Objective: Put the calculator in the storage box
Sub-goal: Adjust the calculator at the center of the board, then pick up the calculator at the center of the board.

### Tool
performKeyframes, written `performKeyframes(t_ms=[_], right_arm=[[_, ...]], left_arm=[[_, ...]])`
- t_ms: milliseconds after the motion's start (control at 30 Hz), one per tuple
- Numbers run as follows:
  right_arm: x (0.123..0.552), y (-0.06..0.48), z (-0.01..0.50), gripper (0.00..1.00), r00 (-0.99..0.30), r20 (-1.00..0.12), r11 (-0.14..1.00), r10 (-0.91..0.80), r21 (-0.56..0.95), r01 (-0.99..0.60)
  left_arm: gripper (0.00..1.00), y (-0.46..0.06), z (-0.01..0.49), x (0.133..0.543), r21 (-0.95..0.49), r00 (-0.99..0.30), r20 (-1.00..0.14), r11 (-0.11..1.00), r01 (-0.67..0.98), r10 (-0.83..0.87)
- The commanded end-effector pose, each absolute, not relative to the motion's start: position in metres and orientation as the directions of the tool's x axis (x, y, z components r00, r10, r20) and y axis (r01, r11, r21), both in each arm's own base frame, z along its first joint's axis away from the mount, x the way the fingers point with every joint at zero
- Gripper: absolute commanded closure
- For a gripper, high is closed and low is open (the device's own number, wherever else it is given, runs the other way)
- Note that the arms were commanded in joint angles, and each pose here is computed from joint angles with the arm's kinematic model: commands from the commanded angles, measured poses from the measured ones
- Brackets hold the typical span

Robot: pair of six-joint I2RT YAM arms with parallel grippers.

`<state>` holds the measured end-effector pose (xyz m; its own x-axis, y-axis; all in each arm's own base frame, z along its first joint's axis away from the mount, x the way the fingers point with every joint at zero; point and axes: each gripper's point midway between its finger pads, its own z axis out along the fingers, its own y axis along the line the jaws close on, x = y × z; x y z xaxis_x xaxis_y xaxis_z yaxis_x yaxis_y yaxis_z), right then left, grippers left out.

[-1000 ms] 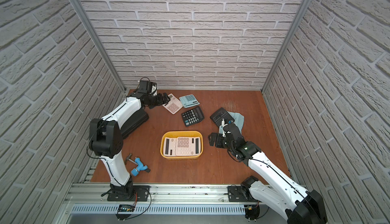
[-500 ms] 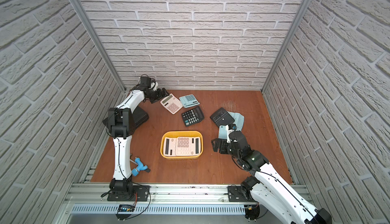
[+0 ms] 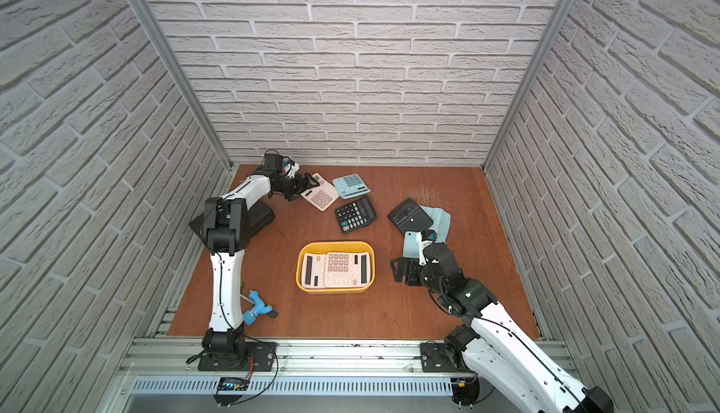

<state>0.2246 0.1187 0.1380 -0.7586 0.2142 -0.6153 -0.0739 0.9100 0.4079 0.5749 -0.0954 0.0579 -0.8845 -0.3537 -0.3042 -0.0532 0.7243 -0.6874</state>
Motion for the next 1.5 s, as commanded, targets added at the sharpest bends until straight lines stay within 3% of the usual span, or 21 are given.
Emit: performKeyframes(t_ms=[0,367,533,767,867,1033,1267,1467], right_arm=[[0.226,0.118,0.134,0.0,-0.754,-0.624,0.913,0.205,0.399,-0.082],[0.223,0.117,0.13,0.0,-0.753,-0.624,0.912,0.207,0.401,-0.081],[0.221,0.117,0.13,0.0,-0.754,-0.623,0.91,0.209,0.406,-0.084],[0.22,0.119,0.131,0.0,-0.758,-0.617,0.903,0.211,0.42,-0.091],[0.219,0.119,0.13,0.0,-0.758,-0.615,0.901,0.218,0.426,-0.087],[0.218,0.121,0.13,0.0,-0.76,-0.611,0.896,0.221,0.435,-0.089],[0.215,0.117,0.13,0.0,-0.76,-0.613,0.902,0.215,0.422,-0.086],[0.214,0.118,0.13,0.0,-0.764,-0.608,0.899,0.217,0.429,-0.086]], left_arm=[[0.07,-0.113,0.113,0.575,-0.728,-0.84,-0.416,0.681,0.077,-0.35],[0.06,-0.167,0.11,0.51,-0.676,-0.868,-0.437,0.723,0.143,-0.236],[0.06,-0.156,0.08,0.487,-0.643,-0.886,-0.383,0.764,0.054,-0.26],[0.08,-0.14,0.067,0.49,-0.677,-0.888,-0.314,0.735,-0.039,-0.337],[0.14,-0.139,0.069,0.496,-0.717,-0.878,-0.291,0.694,-0.064,-0.381],[0.32,-0.144,0.065,0.504,-0.754,-0.869,-0.264,0.651,-0.085,-0.419],[0.43,-0.144,0.049,0.504,-0.759,-0.867,-0.237,0.641,-0.116,-0.438],[0.7,-0.144,0.052,0.502,-0.788,-0.86,-0.224,0.604,-0.117,-0.458]])
